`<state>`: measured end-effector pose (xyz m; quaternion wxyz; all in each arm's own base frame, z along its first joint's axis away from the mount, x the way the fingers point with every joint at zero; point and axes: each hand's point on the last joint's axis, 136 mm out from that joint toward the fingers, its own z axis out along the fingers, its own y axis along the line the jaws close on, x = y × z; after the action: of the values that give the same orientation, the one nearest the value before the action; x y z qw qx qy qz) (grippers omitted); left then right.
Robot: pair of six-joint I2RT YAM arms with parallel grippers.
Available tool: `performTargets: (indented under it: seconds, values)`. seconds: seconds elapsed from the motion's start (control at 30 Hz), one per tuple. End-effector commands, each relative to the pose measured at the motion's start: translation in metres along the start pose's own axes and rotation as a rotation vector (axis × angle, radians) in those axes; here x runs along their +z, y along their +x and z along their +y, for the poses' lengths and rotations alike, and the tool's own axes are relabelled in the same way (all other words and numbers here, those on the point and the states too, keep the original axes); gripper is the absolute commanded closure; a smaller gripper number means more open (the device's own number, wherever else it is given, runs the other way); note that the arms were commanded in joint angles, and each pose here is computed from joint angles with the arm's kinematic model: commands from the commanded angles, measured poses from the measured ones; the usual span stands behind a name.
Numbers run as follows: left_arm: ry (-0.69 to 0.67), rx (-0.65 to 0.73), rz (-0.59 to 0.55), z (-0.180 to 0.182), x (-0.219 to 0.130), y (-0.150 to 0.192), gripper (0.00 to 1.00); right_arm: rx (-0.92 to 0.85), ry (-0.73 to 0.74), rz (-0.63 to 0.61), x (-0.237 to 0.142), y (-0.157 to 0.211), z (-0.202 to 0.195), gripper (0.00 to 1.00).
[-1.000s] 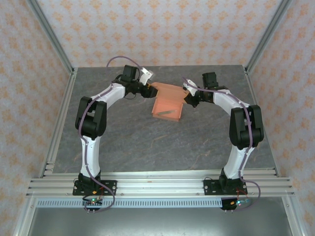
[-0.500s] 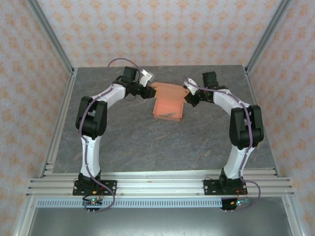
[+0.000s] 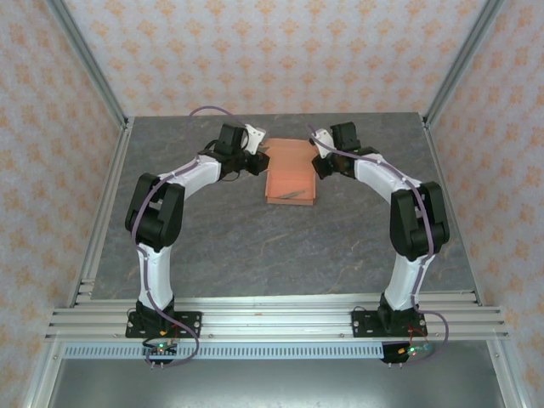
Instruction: Fold the paper box
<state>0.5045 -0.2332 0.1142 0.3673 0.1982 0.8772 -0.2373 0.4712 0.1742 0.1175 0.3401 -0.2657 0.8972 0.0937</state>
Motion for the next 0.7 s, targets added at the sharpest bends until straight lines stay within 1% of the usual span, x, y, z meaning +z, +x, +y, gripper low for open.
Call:
performTargets:
  seconds: [0.0,0.3,0.53,0.67]
  values:
    - [-0.136,-0.079,-0.115,0.005,-0.017,-0.03,0.87,0.175,0.186,-0.044,-0.012,-0.015,-0.018,0.91]
    - [-0.261,-0.32,-0.176,0.016,-0.017,-0.023,0.88,0.335,0.354,-0.097,-0.005,-0.026,-0.014,0.91]
    - [-0.358,-0.39,-0.19,0.018,-0.023,-0.016,0.88,0.407,0.452,-0.121,-0.005,-0.022,-0.021,0.91]
    - [-0.392,-0.418,-0.193,0.019,-0.025,-0.012,0.9,0.436,0.473,-0.14,-0.006,-0.02,-0.025,0.91]
